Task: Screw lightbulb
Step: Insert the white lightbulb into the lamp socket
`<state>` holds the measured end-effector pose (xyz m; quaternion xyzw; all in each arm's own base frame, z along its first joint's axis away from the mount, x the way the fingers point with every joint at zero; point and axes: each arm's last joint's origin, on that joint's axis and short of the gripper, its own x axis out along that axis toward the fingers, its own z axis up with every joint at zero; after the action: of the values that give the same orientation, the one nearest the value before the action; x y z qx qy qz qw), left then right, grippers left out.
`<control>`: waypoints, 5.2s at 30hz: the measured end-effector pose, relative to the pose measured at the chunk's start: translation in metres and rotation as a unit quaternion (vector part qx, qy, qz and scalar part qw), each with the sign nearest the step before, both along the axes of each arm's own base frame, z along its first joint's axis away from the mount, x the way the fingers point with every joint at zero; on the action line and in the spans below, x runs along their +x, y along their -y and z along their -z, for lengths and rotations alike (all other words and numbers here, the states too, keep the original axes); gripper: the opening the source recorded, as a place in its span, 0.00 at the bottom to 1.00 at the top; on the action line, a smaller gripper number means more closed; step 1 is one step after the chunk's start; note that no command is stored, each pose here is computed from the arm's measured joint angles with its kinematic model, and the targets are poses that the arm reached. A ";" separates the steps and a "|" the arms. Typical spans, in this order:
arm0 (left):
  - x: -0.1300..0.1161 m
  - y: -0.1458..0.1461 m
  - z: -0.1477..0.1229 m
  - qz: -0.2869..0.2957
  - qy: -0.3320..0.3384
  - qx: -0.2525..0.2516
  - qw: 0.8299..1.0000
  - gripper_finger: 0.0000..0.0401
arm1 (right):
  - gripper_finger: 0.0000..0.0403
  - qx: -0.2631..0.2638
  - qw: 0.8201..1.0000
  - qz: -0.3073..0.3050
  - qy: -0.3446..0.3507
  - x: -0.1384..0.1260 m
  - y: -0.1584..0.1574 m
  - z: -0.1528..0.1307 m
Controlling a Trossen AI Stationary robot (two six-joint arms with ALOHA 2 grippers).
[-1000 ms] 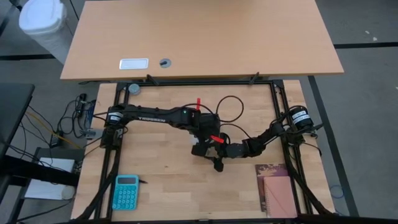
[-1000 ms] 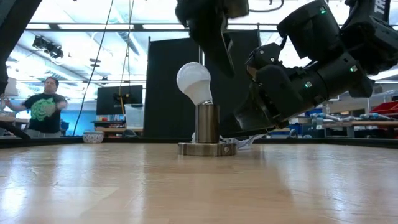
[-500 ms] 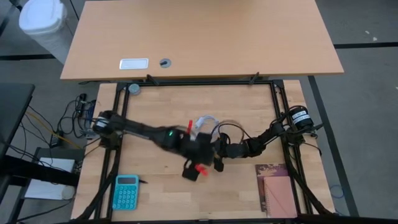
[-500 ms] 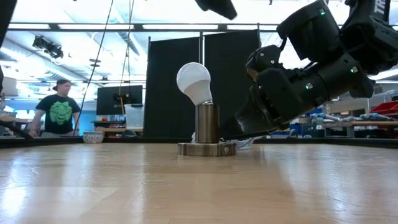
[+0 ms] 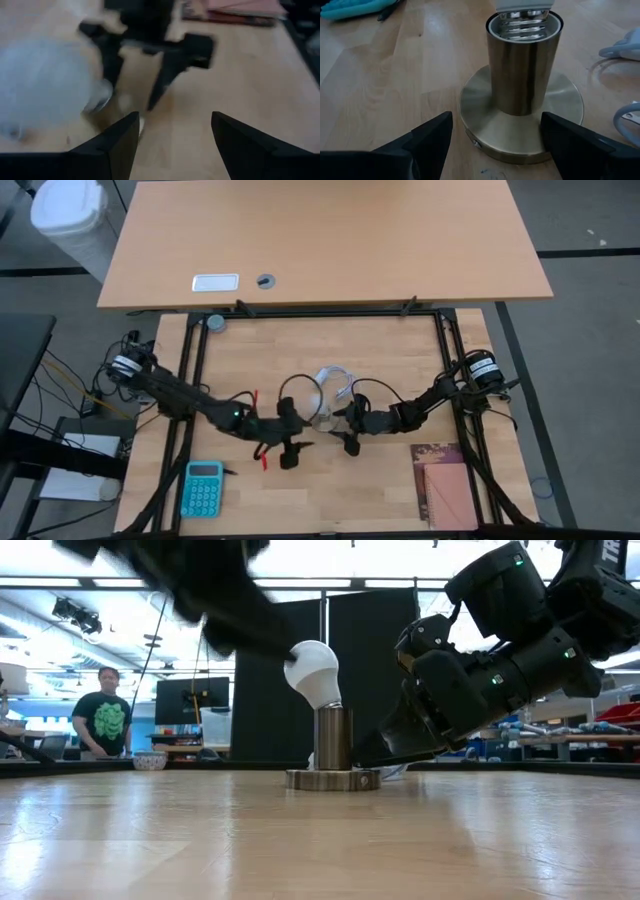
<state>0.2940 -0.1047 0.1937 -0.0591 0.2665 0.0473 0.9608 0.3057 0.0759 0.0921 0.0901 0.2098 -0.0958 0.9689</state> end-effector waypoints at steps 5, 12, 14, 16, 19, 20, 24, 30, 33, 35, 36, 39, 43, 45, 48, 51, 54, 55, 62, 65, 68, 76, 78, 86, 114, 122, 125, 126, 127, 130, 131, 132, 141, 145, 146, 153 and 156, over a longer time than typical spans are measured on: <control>-0.010 -0.016 0.023 -0.064 0.012 -0.032 0.997 0.63 | 0.76 0.000 1.000 0.000 0.000 0.000 0.000 0.000; -0.015 -0.035 0.036 -0.105 0.035 -0.039 0.993 0.63 | 0.76 0.000 1.000 0.000 0.001 0.000 0.000 0.000; -0.018 -0.038 0.039 -0.101 0.048 -0.031 0.993 0.65 | 0.76 0.000 1.000 0.000 0.001 0.000 0.000 0.000; -0.022 -0.039 0.042 -0.091 0.068 -0.023 0.993 0.66 | 0.76 0.000 1.000 0.001 0.001 0.000 0.000 0.000; -0.029 -0.041 0.047 -0.085 0.090 -0.015 0.992 0.68 | 0.76 0.000 1.000 0.000 0.002 0.000 0.000 0.000; -0.031 -0.042 0.048 -0.086 0.098 -0.016 0.991 0.69 | 0.76 0.000 1.000 0.000 0.002 0.000 0.000 0.000; -0.037 -0.044 0.054 -0.094 0.114 -0.016 0.989 0.71 | 0.76 -0.001 1.000 0.000 0.003 0.000 0.000 -0.001; -0.026 -0.041 0.073 -0.098 0.127 -0.012 0.987 0.73 | 0.76 -0.002 1.000 -0.001 0.003 0.000 0.000 -0.001; -0.020 -0.040 0.080 -0.095 0.144 -0.010 0.985 0.73 | 0.76 0.000 1.000 0.000 0.003 0.000 0.000 -0.001; -0.017 -0.039 0.084 -0.094 0.159 -0.010 0.983 0.73 | 0.76 0.000 1.000 0.000 0.003 0.000 0.000 -0.001; -0.015 -0.038 0.086 -0.092 0.163 -0.006 0.982 0.73 | 0.76 0.000 1.000 0.000 0.002 0.000 0.000 -0.001; -0.010 -0.037 0.088 -0.092 0.185 -0.001 0.978 0.73 | 0.76 0.000 1.000 0.000 0.003 0.000 0.000 -0.001; -0.009 -0.037 0.094 -0.103 0.185 0.004 0.977 0.73 | 0.76 0.001 1.000 0.000 0.003 0.000 0.000 -0.001; -0.009 -0.038 0.092 -0.113 0.196 0.003 0.974 0.73 | 0.76 0.001 1.000 0.000 0.003 0.000 0.000 -0.001; -0.009 -0.039 0.093 -0.125 0.195 0.013 0.973 0.73 | 0.76 0.001 1.000 0.000 0.003 0.000 0.000 -0.001; -0.008 -0.041 0.090 -0.127 0.207 0.017 0.970 0.73 | 0.76 0.001 1.000 0.000 0.003 0.000 0.000 -0.001; -0.007 -0.044 0.089 -0.130 0.213 0.016 0.968 0.73 | 0.76 0.000 1.000 0.000 0.002 0.000 0.000 0.000; -0.007 -0.044 0.089 -0.130 0.214 0.015 0.968 0.73 | 0.76 0.000 1.000 0.000 0.002 0.000 0.000 0.000; 0.004 -0.046 0.080 -0.103 0.233 0.014 0.967 0.73 | 0.76 0.000 1.000 0.000 0.002 0.000 0.000 0.000; 0.010 -0.045 0.075 -0.096 0.240 0.028 0.966 0.73 | 0.76 0.001 1.000 0.000 0.002 0.000 0.000 0.000; 0.014 -0.043 0.075 -0.085 0.232 0.036 0.968 0.73 | 0.76 0.001 1.000 0.000 0.002 0.000 0.000 0.000; 0.021 -0.043 0.075 -0.074 0.211 0.040 0.974 0.70 | 0.76 0.001 1.000 0.000 0.002 0.000 0.000 0.000; 0.022 -0.045 0.075 -0.078 0.213 0.040 0.973 0.69 | 0.76 0.001 1.000 0.000 0.002 0.000 0.000 0.000; 0.023 -0.049 0.075 -0.060 0.213 0.033 0.975 0.64 | 0.76 0.001 1.000 0.000 0.003 0.000 0.000 -0.001; 0.045 -0.065 0.071 -0.011 0.171 -0.016 0.985 0.60 | 0.76 0.006 1.000 0.003 0.003 0.000 0.000 -0.001; 0.057 -0.063 0.061 0.012 0.135 -0.009 0.991 0.60 | 0.76 0.001 1.000 0.001 0.011 0.001 0.001 -0.002; 0.057 -0.063 0.056 0.013 0.123 -0.008 0.992 0.60 | 0.76 0.001 1.000 0.001 0.014 0.002 0.001 -0.003; 0.056 -0.063 0.056 0.015 0.120 -0.004 0.993 0.60 | 0.76 0.001 1.000 0.001 0.014 0.002 0.001 -0.003; 0.056 -0.063 0.055 0.016 0.119 -0.001 0.993 0.60 | 0.76 0.000 1.000 0.001 0.014 0.002 0.001 -0.003; 0.055 -0.064 0.052 0.017 0.111 0.001 0.994 0.60 | 0.76 -0.005 1.000 -0.002 0.013 0.002 0.001 -0.003; 0.056 -0.063 0.052 0.018 0.106 0.001 0.994 0.60 | 0.76 -0.009 1.000 -0.003 0.013 0.002 0.001 -0.003; 0.057 -0.063 0.052 0.019 0.104 0.001 0.994 0.60 | 0.76 -0.011 1.000 -0.004 0.013 0.002 0.001 -0.003; 0.065 -0.062 0.045 0.033 0.083 0.006 0.996 0.60 | 0.76 -0.007 1.000 -0.002 0.005 0.001 0.001 -0.004; 0.067 -0.062 0.044 0.035 0.077 0.009 0.996 0.60 | 0.76 -0.008 1.000 -0.005 0.009 -0.004 0.002 -0.009; 0.067 -0.062 0.043 0.037 0.077 0.008 0.996 0.60 | 0.76 -0.009 1.000 -0.005 0.006 -0.006 0.003 -0.010; 0.068 -0.065 0.043 0.045 0.078 0.001 0.996 0.60 | 0.76 0.001 0.999 -0.027 -0.022 -0.016 -0.001 -0.015; 0.068 -0.069 0.043 0.048 0.075 -0.008 0.996 0.60 | 0.76 0.009 0.998 -0.051 -0.032 -0.018 -0.004 -0.015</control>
<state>0.3620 -0.0362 0.1506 -0.0571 0.1969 -0.0059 0.9787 0.2880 0.0803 0.1070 0.0849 0.2461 -0.0475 0.9643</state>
